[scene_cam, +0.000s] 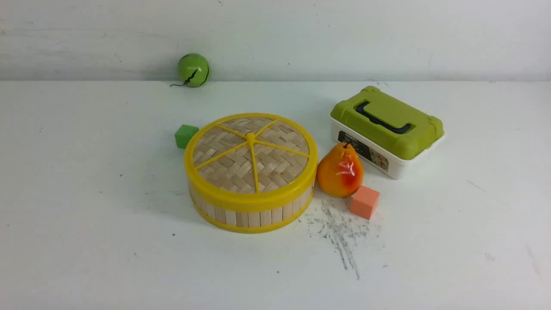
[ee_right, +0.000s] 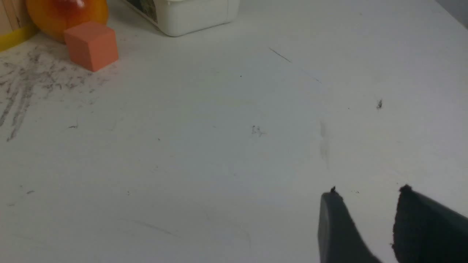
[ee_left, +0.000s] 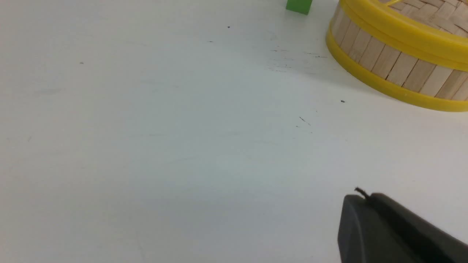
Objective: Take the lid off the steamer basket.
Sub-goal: Use the left arm to lift the lid of the steamer
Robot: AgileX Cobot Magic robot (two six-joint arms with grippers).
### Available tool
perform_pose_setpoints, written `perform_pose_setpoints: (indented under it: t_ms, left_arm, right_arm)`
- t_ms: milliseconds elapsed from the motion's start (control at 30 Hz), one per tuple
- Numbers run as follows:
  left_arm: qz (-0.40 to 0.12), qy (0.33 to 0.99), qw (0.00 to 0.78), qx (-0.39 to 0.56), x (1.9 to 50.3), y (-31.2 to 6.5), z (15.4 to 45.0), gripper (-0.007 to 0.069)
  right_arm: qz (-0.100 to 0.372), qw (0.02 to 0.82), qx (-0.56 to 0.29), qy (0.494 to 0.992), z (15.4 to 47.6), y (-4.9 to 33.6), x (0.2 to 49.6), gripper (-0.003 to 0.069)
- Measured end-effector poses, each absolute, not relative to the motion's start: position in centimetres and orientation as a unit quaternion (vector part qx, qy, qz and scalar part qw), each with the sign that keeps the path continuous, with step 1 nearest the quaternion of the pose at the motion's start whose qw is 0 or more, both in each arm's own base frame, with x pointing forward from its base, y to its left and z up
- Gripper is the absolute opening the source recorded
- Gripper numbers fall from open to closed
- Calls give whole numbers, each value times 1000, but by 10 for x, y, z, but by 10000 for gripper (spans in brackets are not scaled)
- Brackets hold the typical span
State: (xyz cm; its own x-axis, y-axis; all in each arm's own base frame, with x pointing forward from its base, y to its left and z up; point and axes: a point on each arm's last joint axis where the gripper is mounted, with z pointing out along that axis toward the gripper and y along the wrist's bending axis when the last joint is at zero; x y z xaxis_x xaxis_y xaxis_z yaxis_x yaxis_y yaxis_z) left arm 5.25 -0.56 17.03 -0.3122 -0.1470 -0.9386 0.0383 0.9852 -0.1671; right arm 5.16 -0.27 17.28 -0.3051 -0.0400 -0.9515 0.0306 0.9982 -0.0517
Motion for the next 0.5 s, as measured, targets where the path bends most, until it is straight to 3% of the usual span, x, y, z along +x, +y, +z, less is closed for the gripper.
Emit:
perform_pose_setpoints:
  t_ms: [500]
  left_arm:
    - [-79, 806, 585, -34, 52, -6, 170, -1]
  right_arm:
    - [-30, 589, -3, 807, 173, -3, 52, 240]
